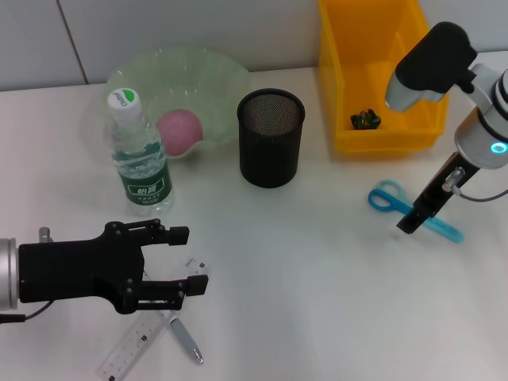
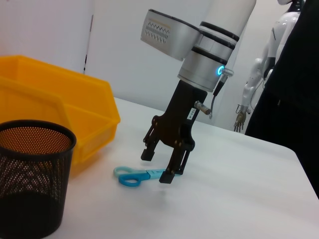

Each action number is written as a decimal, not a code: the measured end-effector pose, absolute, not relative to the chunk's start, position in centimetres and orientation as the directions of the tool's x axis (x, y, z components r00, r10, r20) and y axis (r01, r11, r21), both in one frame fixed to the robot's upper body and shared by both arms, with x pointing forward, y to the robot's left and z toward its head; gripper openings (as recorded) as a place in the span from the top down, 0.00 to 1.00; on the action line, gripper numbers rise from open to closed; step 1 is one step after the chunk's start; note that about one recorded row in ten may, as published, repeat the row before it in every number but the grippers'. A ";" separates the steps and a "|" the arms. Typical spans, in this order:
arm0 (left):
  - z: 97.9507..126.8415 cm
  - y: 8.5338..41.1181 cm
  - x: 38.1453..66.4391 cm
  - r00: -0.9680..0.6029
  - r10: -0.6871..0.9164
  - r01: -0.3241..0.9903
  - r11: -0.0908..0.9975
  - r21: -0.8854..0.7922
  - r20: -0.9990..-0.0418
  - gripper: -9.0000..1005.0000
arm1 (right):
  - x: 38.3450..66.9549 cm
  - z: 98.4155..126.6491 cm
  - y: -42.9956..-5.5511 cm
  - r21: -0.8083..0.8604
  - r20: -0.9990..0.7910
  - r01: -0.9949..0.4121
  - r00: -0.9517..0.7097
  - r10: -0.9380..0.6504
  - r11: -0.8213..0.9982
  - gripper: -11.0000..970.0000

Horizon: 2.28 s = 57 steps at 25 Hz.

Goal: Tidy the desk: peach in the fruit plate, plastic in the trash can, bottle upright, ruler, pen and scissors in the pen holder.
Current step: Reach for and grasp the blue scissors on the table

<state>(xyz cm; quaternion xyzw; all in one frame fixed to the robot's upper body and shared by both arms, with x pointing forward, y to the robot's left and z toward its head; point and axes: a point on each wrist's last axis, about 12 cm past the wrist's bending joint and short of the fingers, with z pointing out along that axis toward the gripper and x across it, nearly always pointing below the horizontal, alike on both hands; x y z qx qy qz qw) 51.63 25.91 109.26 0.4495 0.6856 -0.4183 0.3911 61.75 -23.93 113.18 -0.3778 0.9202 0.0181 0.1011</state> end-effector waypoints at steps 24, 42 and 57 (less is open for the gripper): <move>108.9 26.1 51.3 -0.325 0.281 0.933 0.250 -0.258 -0.903 0.19 | 61.6 112.4 -23.9 -0.024 -0.219 -0.703 -0.690 -0.690 0.711 0.28; 109.0 25.7 51.4 -0.319 0.282 0.937 0.237 -0.256 -0.905 0.19 | 61.5 112.0 -23.9 -0.012 -0.212 -0.699 -0.697 -0.685 0.715 0.33; 109.0 25.9 51.3 -0.322 0.277 0.935 0.243 -0.258 -0.905 0.19 | 61.4 112.0 -23.8 -0.011 -0.210 -0.701 -0.696 -0.687 0.713 0.64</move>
